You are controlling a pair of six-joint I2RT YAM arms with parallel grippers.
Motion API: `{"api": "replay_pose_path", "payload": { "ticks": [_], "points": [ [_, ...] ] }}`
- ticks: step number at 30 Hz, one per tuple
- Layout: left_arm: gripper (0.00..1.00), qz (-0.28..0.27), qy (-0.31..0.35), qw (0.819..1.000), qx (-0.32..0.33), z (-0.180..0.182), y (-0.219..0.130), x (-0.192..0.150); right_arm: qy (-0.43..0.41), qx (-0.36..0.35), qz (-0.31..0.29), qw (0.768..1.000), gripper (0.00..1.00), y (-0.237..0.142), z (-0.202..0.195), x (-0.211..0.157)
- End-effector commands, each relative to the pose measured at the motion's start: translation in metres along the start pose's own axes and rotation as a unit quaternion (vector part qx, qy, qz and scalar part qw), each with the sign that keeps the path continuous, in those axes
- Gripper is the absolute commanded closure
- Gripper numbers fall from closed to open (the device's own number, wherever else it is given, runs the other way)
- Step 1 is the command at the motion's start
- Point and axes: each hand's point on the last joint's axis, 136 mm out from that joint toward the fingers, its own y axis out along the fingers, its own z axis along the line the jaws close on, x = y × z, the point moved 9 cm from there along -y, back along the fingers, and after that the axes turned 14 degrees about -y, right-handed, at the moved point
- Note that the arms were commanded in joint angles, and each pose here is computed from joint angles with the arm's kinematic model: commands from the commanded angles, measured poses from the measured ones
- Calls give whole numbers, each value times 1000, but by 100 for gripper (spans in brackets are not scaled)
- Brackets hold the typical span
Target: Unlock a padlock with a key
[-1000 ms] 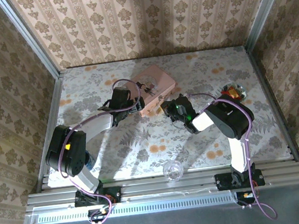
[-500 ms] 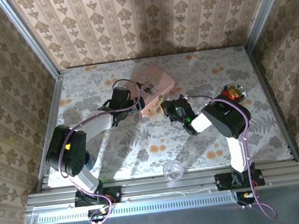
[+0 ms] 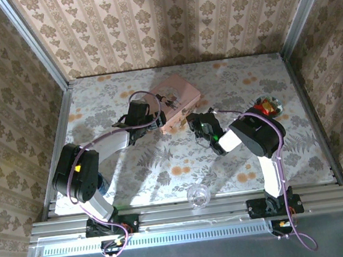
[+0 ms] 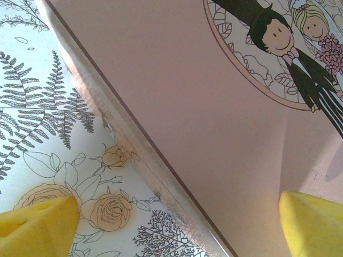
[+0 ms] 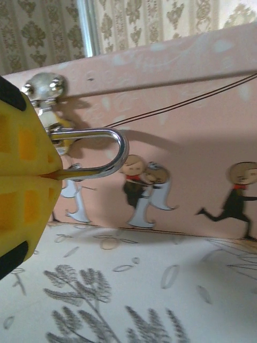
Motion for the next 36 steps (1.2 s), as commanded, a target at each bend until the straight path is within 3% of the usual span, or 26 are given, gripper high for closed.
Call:
{"api": "replay_pose_path", "payload": {
  "ticks": [1,17,31,36],
  "points": [
    [5,93,19,989,113,49,11,-40,5,-40,-49,998,100,3,-16,9],
    [6,89,14,989,114,53,8,-37,0,-38,-49,998,100,3,-13,10],
    [21,85,-17,991,106,67,7,-29,-1,-38,-38,999,100,-11,-17,5],
    [22,81,-20,991,106,68,7,-25,-8,-39,-30,999,100,-17,-16,1]
  ]
}}
